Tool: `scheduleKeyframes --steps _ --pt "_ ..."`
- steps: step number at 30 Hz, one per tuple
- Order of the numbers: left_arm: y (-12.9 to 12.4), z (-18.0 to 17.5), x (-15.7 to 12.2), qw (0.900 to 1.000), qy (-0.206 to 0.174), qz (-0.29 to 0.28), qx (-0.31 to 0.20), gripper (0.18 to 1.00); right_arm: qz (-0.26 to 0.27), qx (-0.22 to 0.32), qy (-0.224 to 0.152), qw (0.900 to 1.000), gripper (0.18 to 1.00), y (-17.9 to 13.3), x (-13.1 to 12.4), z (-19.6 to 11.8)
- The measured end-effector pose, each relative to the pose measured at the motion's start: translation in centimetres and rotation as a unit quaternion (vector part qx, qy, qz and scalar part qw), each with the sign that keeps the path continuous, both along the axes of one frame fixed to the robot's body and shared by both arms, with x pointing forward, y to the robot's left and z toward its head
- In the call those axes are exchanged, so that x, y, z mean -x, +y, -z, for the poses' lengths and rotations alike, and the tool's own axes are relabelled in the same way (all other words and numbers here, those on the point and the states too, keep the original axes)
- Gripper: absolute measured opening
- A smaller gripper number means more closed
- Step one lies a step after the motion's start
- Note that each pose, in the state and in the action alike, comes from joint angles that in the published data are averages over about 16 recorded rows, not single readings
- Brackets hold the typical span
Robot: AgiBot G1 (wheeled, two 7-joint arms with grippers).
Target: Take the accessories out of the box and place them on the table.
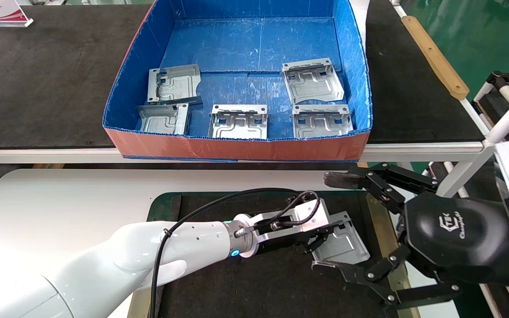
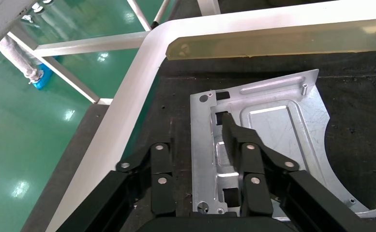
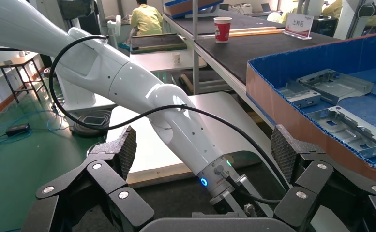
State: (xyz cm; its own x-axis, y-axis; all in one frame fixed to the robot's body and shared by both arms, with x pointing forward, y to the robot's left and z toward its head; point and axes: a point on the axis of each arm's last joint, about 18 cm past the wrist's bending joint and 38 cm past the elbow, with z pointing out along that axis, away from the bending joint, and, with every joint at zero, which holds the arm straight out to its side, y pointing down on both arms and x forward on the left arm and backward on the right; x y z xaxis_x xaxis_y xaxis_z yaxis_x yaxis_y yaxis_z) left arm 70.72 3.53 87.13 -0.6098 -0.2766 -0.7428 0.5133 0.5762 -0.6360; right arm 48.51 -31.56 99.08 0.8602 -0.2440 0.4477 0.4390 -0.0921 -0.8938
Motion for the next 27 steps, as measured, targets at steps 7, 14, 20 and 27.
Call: scheduleKeyframes --steps 7,14,20,27 --pt "0.6 -0.2 0.4 0.9998 0.013 0.007 0.016 0.496 0.000 0.000 0.000 1.000 1.001 0.0 0.0 0.0" --pt "2.3 -0.9 1.4 0.9971 0.044 0.025 0.058 0.644 0.000 0.000 0.000 1.000 1.001 0.0 0.0 0.0" --pt "4.7 -2.0 2.8 0.9907 0.074 0.047 0.104 0.766 0.000 0.000 0.000 1.000 1.001 0.0 0.0 0.0" --pt "7.9 -3.6 4.7 0.9806 0.100 0.075 0.152 0.880 0.000 0.000 0.000 1.000 1.001 0.0 0.0 0.0"
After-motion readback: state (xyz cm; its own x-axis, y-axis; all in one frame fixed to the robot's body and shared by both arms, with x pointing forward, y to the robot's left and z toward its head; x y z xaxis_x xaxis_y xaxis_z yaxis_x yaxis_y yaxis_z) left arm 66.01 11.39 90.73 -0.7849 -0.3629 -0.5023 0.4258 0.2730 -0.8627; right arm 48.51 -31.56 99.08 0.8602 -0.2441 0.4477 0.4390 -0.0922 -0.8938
